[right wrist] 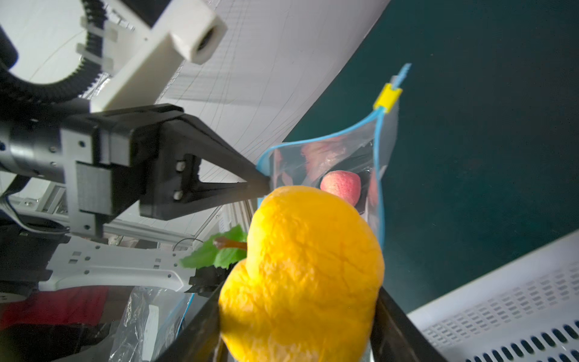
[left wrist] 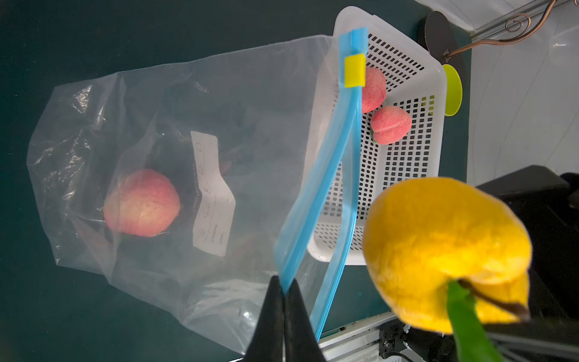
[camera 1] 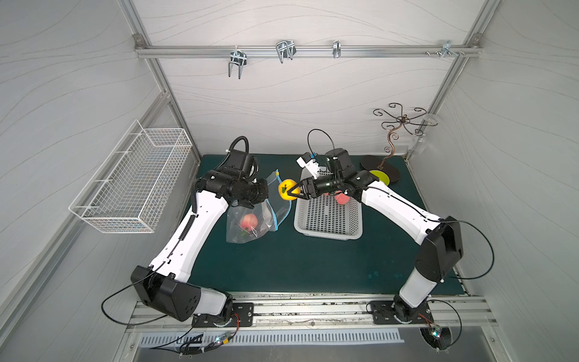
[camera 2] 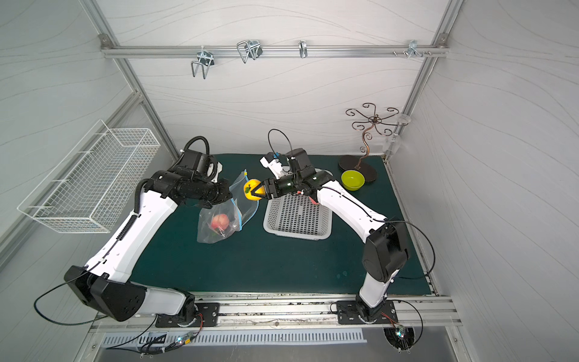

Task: Place the peach in a zip-top bag and seal the zipper
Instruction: Place the peach in the zipper food storage bag, then pick up the peach from the basket.

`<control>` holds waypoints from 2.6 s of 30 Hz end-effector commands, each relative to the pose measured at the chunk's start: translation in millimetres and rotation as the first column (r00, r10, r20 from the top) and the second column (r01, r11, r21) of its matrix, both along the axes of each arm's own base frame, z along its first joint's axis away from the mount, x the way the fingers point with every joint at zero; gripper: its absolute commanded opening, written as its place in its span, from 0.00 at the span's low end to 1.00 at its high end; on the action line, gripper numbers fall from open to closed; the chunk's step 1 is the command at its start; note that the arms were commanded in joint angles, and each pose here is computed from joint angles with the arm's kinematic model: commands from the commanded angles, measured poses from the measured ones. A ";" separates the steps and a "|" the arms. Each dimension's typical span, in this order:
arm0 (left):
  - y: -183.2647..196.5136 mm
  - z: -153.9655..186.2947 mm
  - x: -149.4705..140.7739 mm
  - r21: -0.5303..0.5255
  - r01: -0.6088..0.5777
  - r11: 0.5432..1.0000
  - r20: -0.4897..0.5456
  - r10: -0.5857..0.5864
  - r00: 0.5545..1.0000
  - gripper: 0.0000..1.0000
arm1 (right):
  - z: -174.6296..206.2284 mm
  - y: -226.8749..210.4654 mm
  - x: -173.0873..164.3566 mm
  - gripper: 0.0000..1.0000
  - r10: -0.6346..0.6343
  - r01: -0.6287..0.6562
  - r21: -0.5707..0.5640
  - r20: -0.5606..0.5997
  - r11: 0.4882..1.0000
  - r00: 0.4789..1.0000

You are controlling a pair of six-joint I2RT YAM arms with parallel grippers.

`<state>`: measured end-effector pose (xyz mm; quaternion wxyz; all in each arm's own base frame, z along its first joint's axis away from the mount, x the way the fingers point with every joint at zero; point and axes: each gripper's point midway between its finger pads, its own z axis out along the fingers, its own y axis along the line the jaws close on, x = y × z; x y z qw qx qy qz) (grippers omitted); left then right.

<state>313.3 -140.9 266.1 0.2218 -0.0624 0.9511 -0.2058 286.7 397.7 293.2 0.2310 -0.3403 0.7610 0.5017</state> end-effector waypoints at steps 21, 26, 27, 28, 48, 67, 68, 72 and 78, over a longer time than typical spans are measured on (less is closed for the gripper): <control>-3.2 9.9 3.4 -0.010 0.016 1.000 0.043 -0.015 0.999 0.00 | -28.4 28.5 13.0 0.76 -0.057 0.100 -0.237 0.183 0.966 0.981; -3.2 9.6 3.6 -0.010 0.016 1.000 0.043 -0.015 0.999 0.00 | -16.0 25.4 12.6 0.79 -0.063 0.108 -0.214 0.208 0.971 0.976; -3.2 9.9 3.3 -0.011 0.016 1.000 0.044 -0.016 0.999 0.00 | -13.0 23.0 14.0 0.79 -0.073 0.117 -0.207 0.210 0.971 0.975; -3.2 10.2 3.4 -0.011 0.016 1.000 0.045 -0.015 0.999 0.00 | -10.0 19.1 16.5 0.79 -0.088 0.130 -0.197 0.212 0.972 0.973; -3.3 9.4 4.5 -0.010 0.015 1.000 0.046 -0.015 0.999 0.00 | -93.5 -131.5 133.3 0.77 -0.515 0.561 -0.466 0.237 0.684 0.824; -3.9 11.1 4.7 -0.008 0.021 1.000 0.046 -0.021 0.999 0.00 | -195.5 -160.4 198.2 0.81 -0.615 0.555 -0.670 0.183 0.493 0.767; -3.7 11.4 4.8 -0.008 0.021 1.000 0.048 -0.020 0.999 0.00 | -199.9 -161.7 200.0 0.81 -0.619 0.553 -0.679 0.181 0.484 0.764; -3.2 10.6 4.6 -0.005 0.020 1.000 0.047 -0.020 0.999 0.00 | -211.8 -158.1 205.3 0.80 -0.613 0.531 -0.686 0.155 0.497 0.774; -2.7 9.7 4.1 -0.003 0.019 1.000 0.045 -0.019 0.999 0.00 | -227.3 -150.2 206.7 0.74 -0.610 0.500 -0.689 0.105 0.525 0.785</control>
